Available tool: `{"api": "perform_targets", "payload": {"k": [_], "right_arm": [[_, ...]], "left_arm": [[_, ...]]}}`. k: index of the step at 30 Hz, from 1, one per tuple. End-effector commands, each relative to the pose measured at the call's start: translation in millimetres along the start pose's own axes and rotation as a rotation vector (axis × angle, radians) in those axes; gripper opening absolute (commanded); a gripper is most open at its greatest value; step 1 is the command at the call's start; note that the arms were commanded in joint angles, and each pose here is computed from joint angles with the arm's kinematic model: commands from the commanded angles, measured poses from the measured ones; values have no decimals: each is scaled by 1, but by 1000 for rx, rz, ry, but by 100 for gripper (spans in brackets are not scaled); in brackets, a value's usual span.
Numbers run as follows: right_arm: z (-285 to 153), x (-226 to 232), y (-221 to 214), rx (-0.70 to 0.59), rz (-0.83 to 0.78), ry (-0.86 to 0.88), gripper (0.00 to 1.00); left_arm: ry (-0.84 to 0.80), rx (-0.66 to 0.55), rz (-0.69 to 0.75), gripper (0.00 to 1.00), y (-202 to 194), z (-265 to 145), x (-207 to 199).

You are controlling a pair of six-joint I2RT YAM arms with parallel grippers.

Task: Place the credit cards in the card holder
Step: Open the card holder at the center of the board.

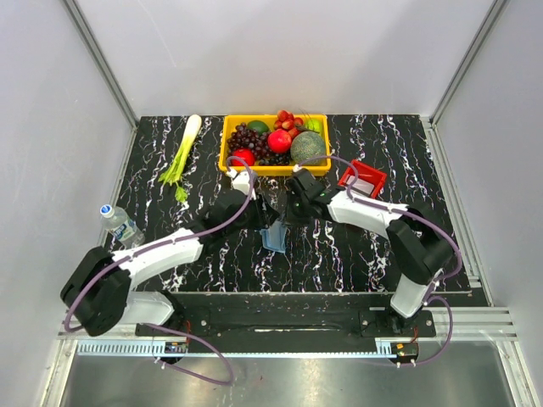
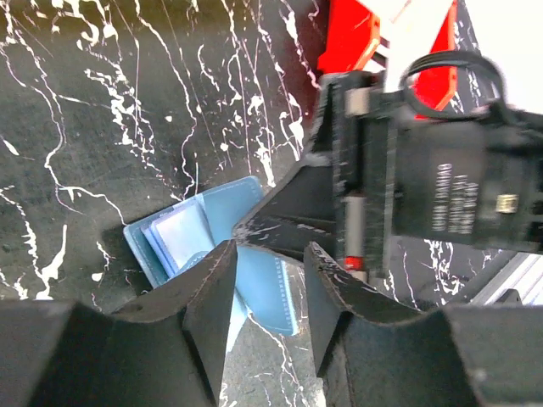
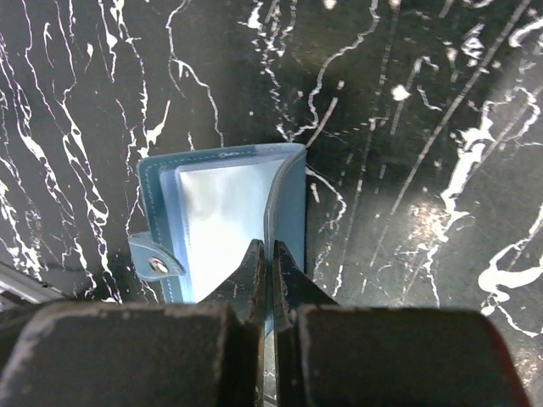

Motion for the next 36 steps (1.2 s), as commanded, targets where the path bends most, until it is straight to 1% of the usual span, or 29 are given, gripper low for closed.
{"api": "perform_targets", "payload": {"k": [1, 3, 8, 10, 13, 16, 18, 20, 22, 24, 27, 29, 31, 34, 35, 36], "right_arm": [[-10, -4, 3, 6, 86, 97, 0], [-11, -9, 3, 9, 98, 98, 0], [-14, -11, 2, 4, 101, 115, 0], [-16, -10, 2, 4, 98, 121, 0], [-17, -14, 3, 3, 100, 119, 0], [-16, -22, 3, 8, 105, 107, 0], [-14, -27, 1, 12, 105, 93, 1], [-12, -34, -1, 16, 110, 75, 2], [-10, -38, -2, 16, 113, 63, 5], [-10, -39, -1, 15, 112, 60, 7], [-11, -40, 1, 7, 114, 59, 13], [-12, -37, 4, -1, 111, 67, 18], [-15, -36, 8, -16, 95, 74, 19], [-23, -36, 20, -41, 86, 79, 26], [-28, -37, 26, -59, 83, 82, 29], [-33, -37, 31, -77, 82, 88, 33]], "left_arm": [[-59, -47, -50, 41, 8, 13, -9], [-55, -29, -68, 41, 1, 18, -8], [-68, 35, -56, 41, -8, 32, -11], [-40, 93, -65, 41, -17, 39, -8], [-35, 144, -80, 41, -32, 46, -6], [-48, 145, -82, 46, -38, 48, -6], [-52, 166, -71, 48, -43, 50, -5], [-61, 208, -57, 53, -52, 53, -4], [-77, 222, -43, 56, -58, 52, -4], [-84, 249, -23, 58, -66, 51, -5], [-47, 314, 2, 59, -79, 51, 1], [-21, 345, 7, 59, -85, 52, 5], [6, 359, 14, 59, -87, 52, 8], [48, 368, 33, 59, -86, 51, 12], [62, 388, 43, 59, -88, 52, 13], [67, 389, 51, 59, -87, 54, 13]]}}
Point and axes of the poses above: each gripper's point midway between its finger pads, its own z axis out along the fingers, its own x axis along the line the jaws close on, y = z × x, the point moved 6 cm from there along -z, back along the fingers, and after that the axes turned 14 degrees about z, right-handed, at the moved point
